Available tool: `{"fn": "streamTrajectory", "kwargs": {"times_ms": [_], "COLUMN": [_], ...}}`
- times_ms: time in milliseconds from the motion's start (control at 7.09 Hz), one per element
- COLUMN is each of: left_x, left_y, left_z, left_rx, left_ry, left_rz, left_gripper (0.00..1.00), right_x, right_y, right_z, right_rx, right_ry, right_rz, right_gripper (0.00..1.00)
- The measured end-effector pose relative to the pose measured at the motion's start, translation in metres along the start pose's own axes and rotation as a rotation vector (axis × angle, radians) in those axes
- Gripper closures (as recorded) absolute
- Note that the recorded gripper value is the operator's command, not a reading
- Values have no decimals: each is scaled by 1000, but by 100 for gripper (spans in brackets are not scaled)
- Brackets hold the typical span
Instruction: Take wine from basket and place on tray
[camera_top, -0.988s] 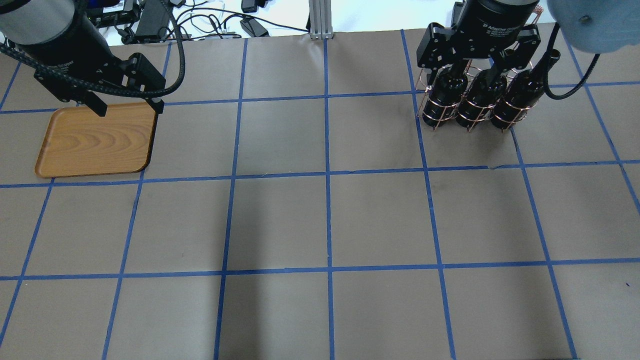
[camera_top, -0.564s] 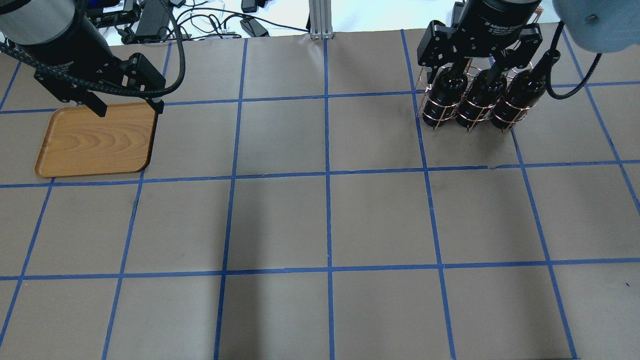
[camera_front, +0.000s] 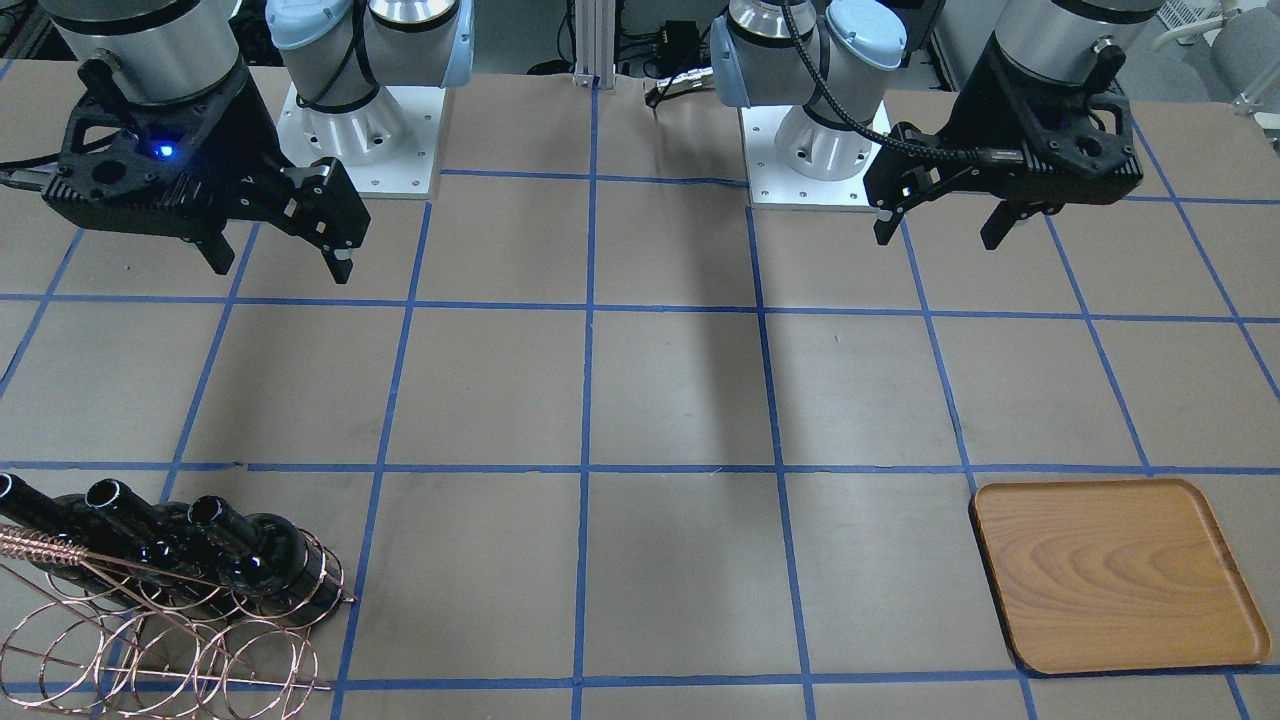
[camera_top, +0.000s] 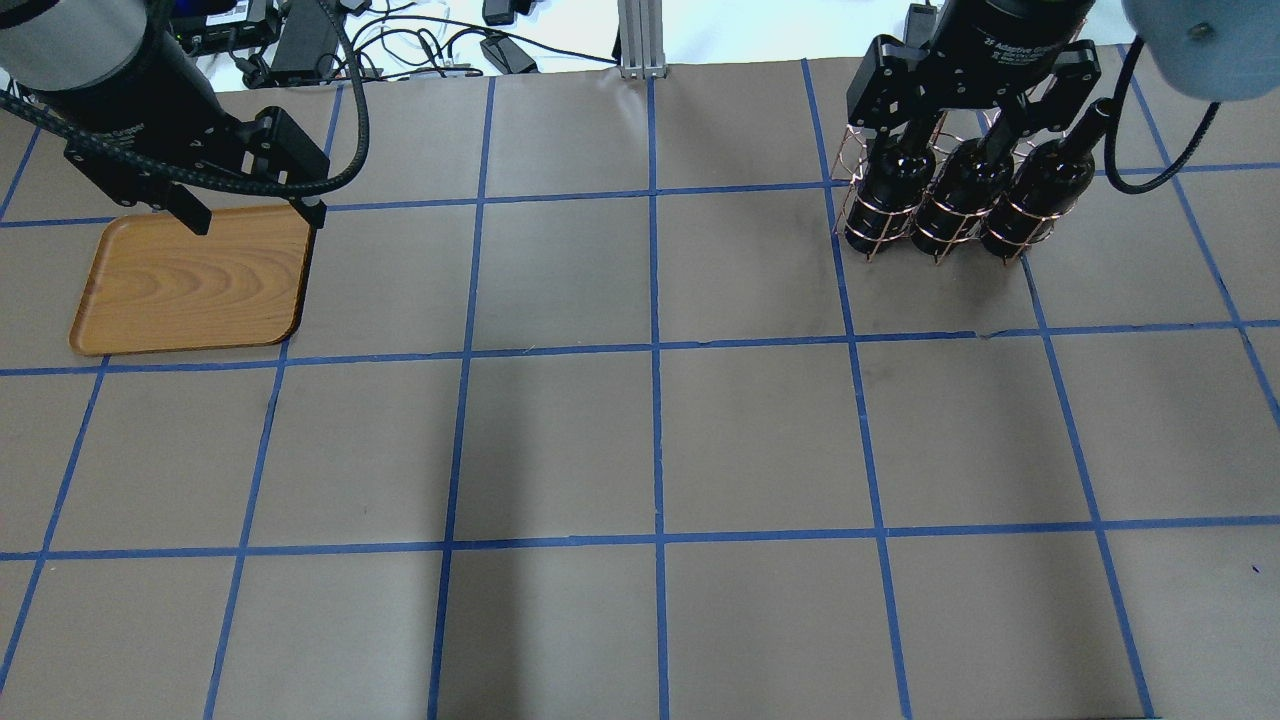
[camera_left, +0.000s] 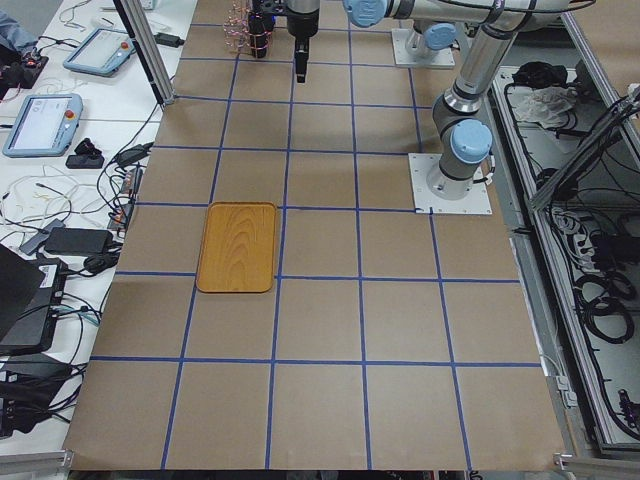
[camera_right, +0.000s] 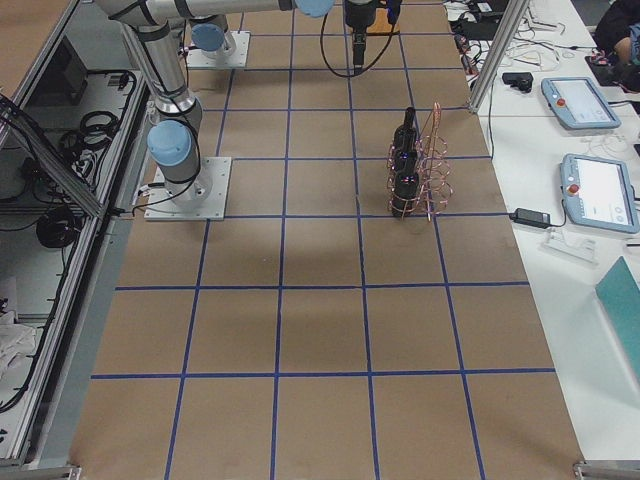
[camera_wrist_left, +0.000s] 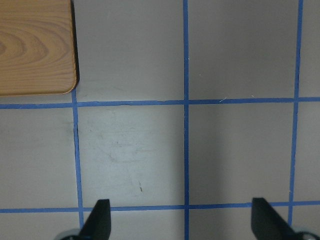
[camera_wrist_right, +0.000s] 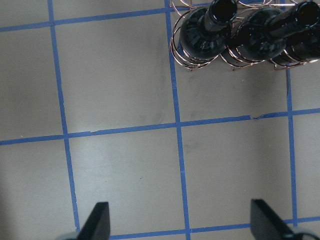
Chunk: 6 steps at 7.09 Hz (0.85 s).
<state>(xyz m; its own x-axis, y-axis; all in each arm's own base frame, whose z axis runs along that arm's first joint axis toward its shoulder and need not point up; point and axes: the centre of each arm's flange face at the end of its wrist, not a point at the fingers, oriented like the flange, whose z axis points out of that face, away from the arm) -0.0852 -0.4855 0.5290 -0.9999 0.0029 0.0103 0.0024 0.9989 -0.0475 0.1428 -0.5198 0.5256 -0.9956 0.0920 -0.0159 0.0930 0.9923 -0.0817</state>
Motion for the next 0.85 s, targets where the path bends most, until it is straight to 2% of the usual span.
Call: {"fn": "streamTrajectory", "kwargs": {"times_ms": [847], "left_x": [-1], "left_y": [-1], "left_z": [4], "left_rx": [-10], "left_ry": [-9], "left_rz": [-3], "left_gripper": [0], "right_x": [12], "right_y": [-4], "right_z": [-7], "right_rx": [20], "right_ry": [0], "right_rz": [10], "right_gripper": [2]}}
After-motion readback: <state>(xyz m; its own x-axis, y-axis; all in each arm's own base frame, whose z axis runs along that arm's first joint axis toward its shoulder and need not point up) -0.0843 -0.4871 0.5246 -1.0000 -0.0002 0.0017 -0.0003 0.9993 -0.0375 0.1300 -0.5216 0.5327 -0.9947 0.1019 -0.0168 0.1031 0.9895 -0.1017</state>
